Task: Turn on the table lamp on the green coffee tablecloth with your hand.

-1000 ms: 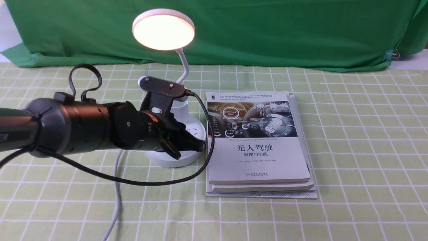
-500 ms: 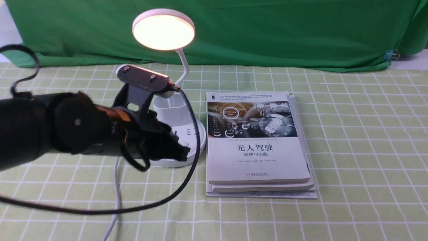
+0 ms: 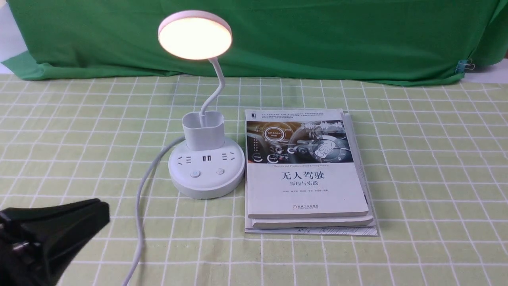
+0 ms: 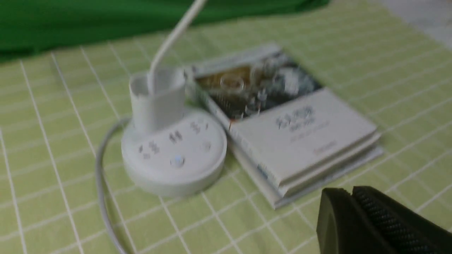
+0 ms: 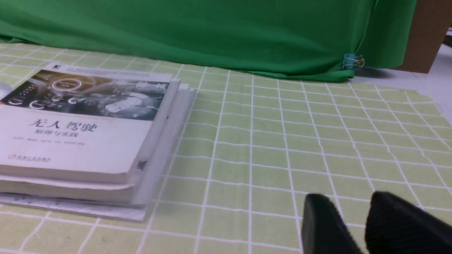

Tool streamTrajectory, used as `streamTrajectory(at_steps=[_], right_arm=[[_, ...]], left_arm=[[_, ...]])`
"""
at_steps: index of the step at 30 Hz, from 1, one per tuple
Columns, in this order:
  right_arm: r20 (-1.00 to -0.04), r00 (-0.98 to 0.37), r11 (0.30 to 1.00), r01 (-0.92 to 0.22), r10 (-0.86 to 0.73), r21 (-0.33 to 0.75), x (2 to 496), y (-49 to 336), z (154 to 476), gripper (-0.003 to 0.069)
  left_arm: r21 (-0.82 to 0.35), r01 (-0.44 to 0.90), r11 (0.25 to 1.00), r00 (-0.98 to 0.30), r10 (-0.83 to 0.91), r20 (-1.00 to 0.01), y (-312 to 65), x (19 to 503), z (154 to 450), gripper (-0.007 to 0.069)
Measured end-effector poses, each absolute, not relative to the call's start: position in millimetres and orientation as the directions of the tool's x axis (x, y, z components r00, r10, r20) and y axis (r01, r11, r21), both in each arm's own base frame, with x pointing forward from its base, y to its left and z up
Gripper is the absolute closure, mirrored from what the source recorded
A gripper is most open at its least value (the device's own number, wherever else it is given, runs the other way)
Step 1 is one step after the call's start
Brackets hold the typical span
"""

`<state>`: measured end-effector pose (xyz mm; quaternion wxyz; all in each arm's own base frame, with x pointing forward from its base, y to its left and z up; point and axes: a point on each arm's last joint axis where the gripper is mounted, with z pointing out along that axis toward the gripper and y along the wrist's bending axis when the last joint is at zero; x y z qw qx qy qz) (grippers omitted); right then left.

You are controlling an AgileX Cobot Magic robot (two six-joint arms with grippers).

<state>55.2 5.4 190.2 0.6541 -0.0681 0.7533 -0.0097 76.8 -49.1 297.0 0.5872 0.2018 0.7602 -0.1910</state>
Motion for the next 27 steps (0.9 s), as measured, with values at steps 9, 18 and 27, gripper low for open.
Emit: streamTrajectory(at_steps=[9,18,27], right_arm=[[-0.984,-0.135,0.991,-0.090,-0.115,-0.104,55,5,190,0.0414],[-0.984,-0.135,0.991,-0.090,-0.115,-0.104,55,5,190,0.0414],[-0.984,-0.135,0.991,-0.090,-0.115,-0.104,55,5,190,0.0414]], left_arm=[[-0.028,0.558,0.829,-0.104,0.037,-0.994,-35,39,294,0.0606],[-0.026,0.559,0.828,-0.113,0.045,-0.993,-35,38,289,0.0606],[-0.022,0.559,0.829,-0.111,0.048,-0.993,-34,39,289,0.0606]])
